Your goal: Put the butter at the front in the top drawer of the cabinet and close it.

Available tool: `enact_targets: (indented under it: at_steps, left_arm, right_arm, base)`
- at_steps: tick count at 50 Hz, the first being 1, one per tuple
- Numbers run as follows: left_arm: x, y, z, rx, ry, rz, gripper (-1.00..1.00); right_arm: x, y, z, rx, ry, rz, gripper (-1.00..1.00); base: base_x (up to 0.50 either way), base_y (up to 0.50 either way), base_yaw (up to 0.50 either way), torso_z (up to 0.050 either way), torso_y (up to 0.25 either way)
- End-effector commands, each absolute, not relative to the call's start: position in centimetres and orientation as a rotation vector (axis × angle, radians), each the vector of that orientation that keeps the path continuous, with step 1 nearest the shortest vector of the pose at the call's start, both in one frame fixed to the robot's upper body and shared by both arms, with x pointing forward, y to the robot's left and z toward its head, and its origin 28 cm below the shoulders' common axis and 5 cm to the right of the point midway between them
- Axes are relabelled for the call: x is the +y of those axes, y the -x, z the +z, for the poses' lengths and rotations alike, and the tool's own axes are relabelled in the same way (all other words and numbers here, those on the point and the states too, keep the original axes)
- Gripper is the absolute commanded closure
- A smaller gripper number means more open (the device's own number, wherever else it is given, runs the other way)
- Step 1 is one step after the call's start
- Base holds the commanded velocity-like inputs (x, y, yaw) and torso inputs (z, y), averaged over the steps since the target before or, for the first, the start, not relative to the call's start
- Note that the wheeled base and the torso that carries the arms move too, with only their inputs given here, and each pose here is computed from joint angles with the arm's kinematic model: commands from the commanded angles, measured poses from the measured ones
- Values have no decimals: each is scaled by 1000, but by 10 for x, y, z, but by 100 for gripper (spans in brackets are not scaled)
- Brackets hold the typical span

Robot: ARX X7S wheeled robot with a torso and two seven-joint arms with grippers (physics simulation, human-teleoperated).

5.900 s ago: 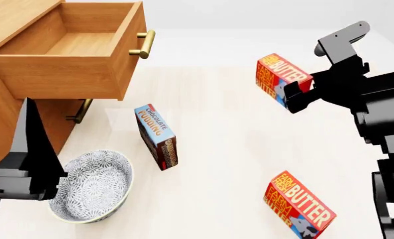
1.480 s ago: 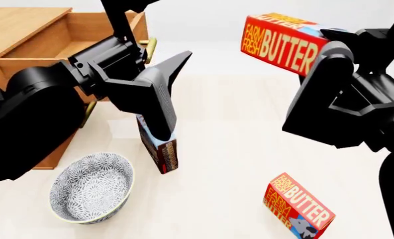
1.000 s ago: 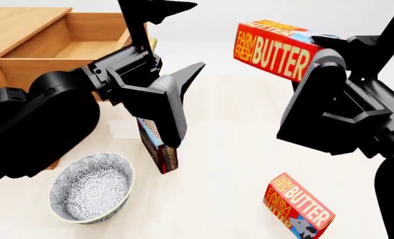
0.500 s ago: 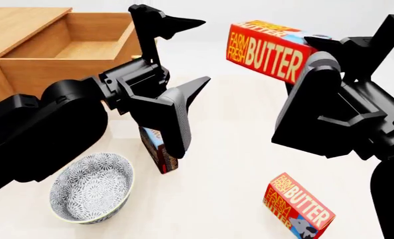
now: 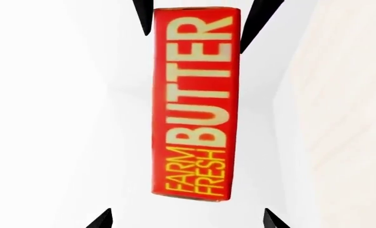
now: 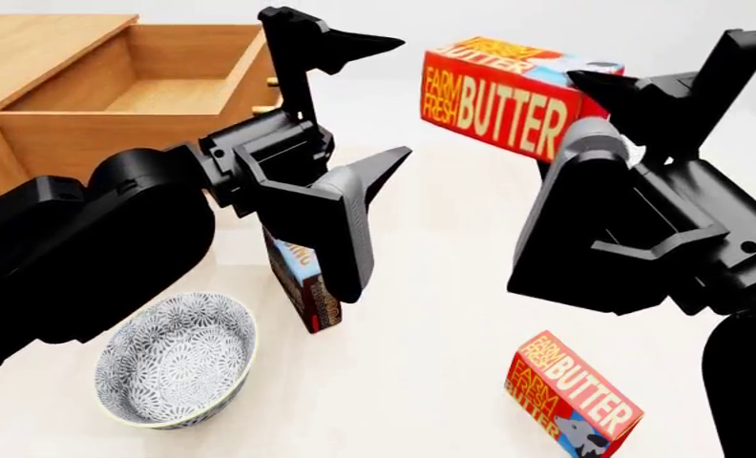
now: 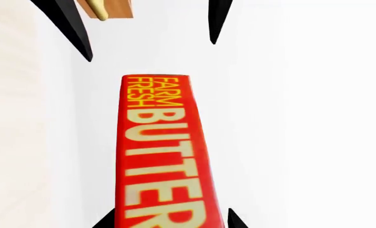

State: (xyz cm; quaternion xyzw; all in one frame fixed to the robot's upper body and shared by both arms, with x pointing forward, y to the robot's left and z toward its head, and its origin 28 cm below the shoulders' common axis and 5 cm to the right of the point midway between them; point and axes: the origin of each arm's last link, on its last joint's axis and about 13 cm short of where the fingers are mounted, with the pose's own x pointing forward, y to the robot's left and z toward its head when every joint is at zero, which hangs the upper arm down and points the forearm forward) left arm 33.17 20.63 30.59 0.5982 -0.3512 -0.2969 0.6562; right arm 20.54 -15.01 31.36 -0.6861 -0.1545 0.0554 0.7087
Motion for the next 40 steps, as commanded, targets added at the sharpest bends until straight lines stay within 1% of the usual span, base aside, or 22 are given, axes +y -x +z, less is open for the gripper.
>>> enact_targets:
  at_steps: [1,40]
  left_arm:
    - [206,-332,306,-795,-1356,-678,-100]
    - [201,-341,306,-797,-1333,-687,-100]
  right_arm:
    - [-148,-196,332,-503,1561,-35,100]
    - [-143,-187,326,-517,1537,7,100]
  base:
    - [0,0,0,0,0]
    - [0,0,0,1,1]
